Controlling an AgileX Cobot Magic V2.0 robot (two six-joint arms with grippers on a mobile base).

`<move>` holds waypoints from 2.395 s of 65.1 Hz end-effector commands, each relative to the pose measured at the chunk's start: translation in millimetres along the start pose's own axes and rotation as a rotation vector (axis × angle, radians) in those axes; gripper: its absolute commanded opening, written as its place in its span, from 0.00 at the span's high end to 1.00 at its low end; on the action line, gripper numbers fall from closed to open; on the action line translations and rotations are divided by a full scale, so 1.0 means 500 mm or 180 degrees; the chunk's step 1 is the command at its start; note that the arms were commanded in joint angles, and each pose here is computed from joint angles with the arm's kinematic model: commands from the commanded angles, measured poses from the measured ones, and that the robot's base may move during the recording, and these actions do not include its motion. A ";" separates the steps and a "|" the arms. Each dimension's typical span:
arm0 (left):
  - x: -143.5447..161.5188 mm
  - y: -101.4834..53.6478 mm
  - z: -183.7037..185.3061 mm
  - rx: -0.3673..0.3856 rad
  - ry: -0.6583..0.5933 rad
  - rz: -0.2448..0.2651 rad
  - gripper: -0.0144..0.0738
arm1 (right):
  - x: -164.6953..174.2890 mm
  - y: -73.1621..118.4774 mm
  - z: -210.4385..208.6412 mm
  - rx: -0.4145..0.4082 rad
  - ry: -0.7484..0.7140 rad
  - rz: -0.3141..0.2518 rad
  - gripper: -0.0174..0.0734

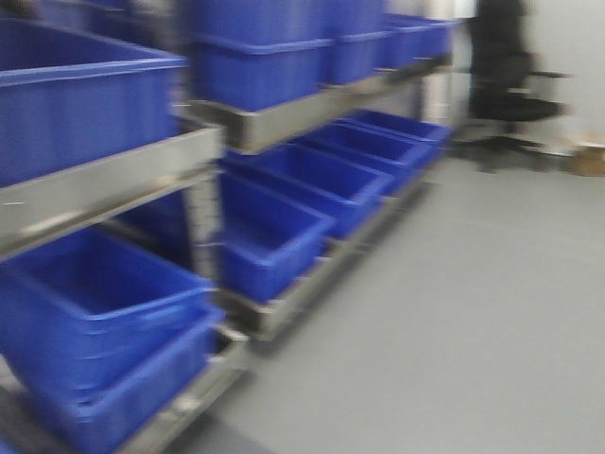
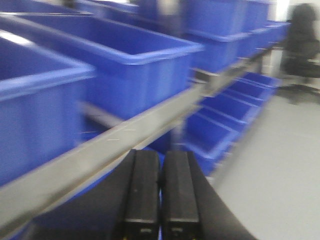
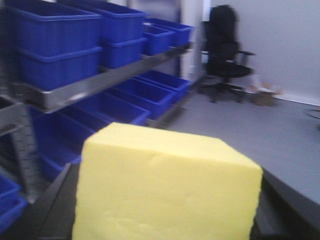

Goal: Place yellow foam block on left shelf second layer
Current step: 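Turn the base toward the shelf rack of blue bins, then drive up to the shelf and stop facing the second-layer bins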

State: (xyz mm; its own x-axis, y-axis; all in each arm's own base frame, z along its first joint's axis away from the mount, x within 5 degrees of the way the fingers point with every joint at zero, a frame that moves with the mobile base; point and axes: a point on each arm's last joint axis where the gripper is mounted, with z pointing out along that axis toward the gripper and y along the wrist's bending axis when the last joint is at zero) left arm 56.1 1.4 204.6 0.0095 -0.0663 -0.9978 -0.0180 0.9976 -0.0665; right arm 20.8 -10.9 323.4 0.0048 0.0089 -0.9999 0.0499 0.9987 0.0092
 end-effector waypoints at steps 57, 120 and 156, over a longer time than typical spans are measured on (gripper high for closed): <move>0.003 -0.003 0.003 0.0066 -0.0166 -0.0020 0.68 | -0.030 0.002 -0.002 -0.0025 -0.0294 -0.0070 0.43; 0.003 -0.003 0.003 0.0066 -0.0166 -0.0020 0.68 | -0.030 0.002 -0.001 -0.0022 -0.0280 -0.0071 0.43; 0.004 -0.002 0.003 0.0062 -0.0146 -0.0020 0.68 | -0.030 0.002 -0.001 -0.0022 -0.0281 -0.0071 0.43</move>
State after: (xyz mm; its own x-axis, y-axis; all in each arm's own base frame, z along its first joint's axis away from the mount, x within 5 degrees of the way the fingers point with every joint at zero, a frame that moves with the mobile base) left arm 56.1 1.4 204.6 0.0095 -0.0663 -0.9978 -0.0180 0.9976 -0.0665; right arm 20.8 -11.0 323.0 0.0004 0.0092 -1.0000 0.0511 0.9987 0.0092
